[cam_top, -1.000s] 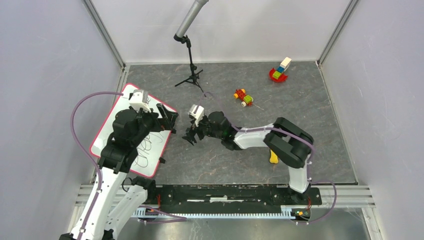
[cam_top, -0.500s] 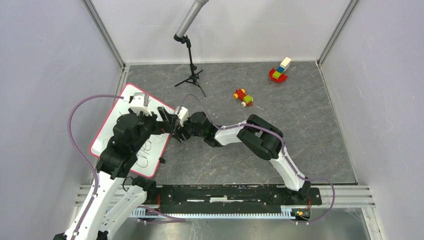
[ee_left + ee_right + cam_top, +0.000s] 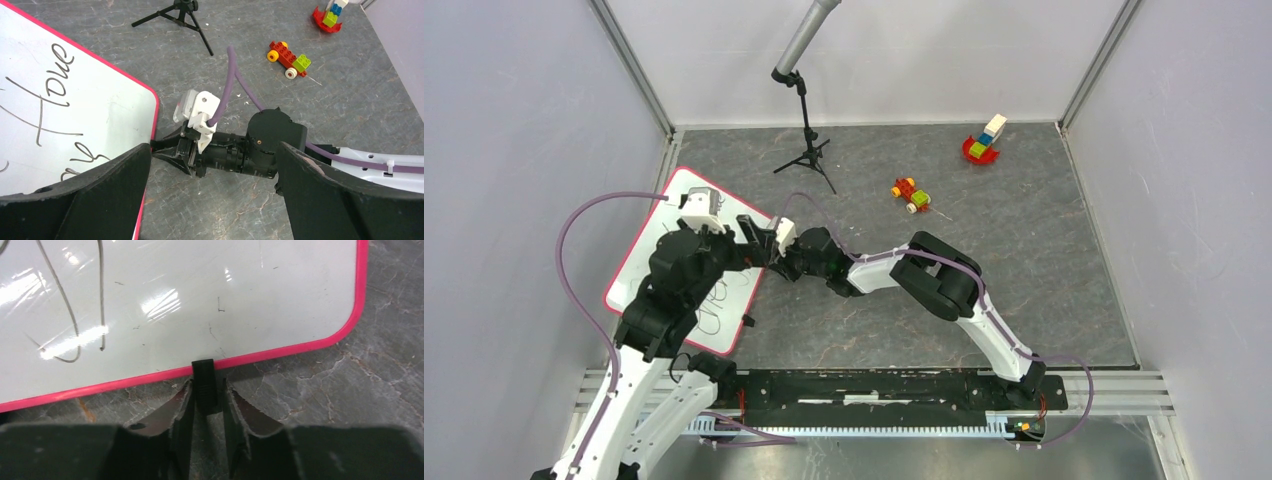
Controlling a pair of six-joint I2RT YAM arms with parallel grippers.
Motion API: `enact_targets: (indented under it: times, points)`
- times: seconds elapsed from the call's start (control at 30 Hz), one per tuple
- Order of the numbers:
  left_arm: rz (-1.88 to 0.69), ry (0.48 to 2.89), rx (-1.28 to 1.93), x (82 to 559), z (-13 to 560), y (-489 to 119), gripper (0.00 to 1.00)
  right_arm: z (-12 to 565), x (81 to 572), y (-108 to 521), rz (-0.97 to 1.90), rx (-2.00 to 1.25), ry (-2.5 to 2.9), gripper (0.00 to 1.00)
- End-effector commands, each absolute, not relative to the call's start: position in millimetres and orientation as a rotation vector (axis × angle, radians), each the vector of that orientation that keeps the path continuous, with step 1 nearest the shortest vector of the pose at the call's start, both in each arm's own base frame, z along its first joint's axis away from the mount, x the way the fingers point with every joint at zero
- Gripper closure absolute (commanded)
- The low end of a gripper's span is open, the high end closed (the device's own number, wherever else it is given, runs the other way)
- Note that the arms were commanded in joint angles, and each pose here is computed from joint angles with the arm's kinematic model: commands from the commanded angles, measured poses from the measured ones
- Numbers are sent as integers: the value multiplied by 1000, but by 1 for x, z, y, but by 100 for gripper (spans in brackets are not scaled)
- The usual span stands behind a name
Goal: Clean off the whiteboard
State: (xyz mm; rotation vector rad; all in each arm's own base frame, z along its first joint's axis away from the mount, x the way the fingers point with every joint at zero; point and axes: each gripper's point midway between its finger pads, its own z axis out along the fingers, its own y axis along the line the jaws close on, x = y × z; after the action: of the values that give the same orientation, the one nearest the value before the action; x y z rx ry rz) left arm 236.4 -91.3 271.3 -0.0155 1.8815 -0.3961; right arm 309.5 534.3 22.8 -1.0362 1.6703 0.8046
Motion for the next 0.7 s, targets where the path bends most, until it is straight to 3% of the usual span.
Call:
enact_targets:
  times: [0.0, 0.13, 0.3, 0.67]
  points:
    - [-361, 1807, -6, 238, 286, -84, 0, 30, 309, 533, 760, -1046, 1635, 76]
    - [-378, 1798, -5, 239, 285, -86, 0, 34, 303, 523, 770, -1104, 1608, 90]
    - [-379, 1817, -5, 243, 282, -86, 0, 34, 295, 498, 840, -1133, 1608, 100]
    - [-385, 1852, 3, 250, 274, -90, 0, 23, 280, 398, 923, -1152, 1727, 100]
